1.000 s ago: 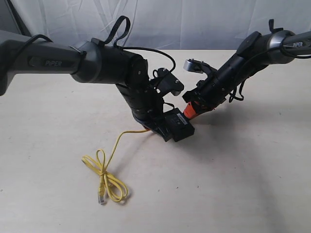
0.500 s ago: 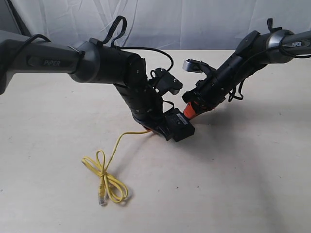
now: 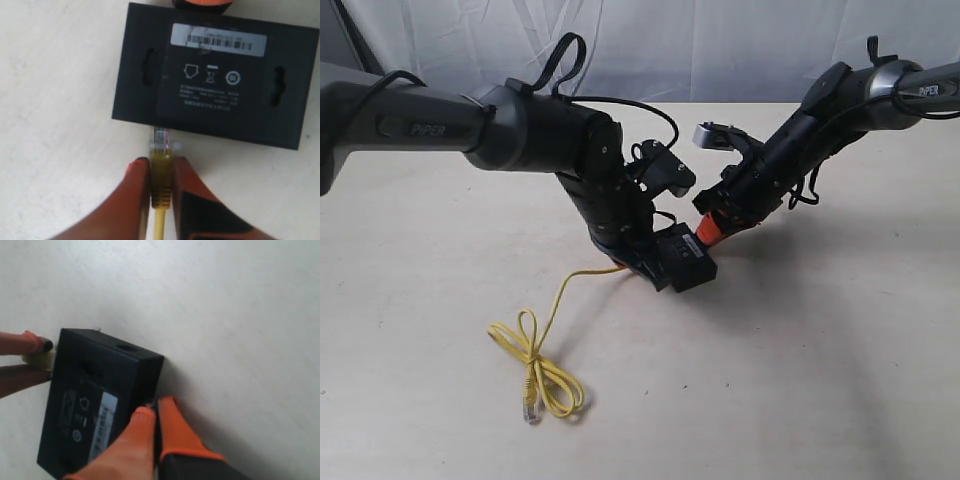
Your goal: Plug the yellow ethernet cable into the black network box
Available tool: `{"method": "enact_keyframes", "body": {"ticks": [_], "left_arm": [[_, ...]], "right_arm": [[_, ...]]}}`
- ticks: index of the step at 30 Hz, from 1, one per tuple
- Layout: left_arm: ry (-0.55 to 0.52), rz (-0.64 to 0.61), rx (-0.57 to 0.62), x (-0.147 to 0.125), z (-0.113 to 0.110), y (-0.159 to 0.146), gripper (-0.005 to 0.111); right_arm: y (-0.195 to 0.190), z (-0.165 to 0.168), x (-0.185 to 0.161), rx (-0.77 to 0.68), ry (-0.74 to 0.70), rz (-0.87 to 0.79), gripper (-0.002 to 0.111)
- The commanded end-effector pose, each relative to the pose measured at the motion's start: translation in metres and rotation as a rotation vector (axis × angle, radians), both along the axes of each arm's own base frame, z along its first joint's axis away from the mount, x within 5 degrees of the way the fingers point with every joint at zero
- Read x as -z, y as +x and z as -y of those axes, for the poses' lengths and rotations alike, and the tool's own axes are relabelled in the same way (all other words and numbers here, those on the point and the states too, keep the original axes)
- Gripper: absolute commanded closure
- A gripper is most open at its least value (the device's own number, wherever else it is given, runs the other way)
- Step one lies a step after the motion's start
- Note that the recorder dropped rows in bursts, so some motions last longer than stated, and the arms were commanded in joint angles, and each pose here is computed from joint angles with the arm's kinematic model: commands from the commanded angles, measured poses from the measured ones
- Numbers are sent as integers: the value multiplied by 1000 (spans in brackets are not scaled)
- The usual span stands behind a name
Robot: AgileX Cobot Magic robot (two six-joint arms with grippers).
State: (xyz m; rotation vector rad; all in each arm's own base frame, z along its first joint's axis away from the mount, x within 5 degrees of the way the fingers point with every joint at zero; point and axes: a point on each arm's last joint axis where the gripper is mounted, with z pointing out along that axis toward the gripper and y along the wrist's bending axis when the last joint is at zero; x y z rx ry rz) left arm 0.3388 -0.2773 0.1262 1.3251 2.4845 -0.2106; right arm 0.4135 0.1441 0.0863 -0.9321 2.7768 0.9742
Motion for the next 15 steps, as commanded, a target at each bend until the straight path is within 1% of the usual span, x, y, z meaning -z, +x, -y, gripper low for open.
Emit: {"method": "enact_keyframes", "body": {"ticks": [1,4,9,15], "left_arm": [[-28,42,14,-9,6,1,107],[-5,14,21,-9,4,-1,107],[66,-21,54,-7,-1,-5,107],[91,-56,58,-6,-3,-8,107]], "right_arm": [[-8,-11,10,-55,-10,-24,109],[-6,-10,11,-49,-27,0,109],[-3,-9,12,-32,-44,38,109],[-2,-9,13,-27,-44,47,109]]}}
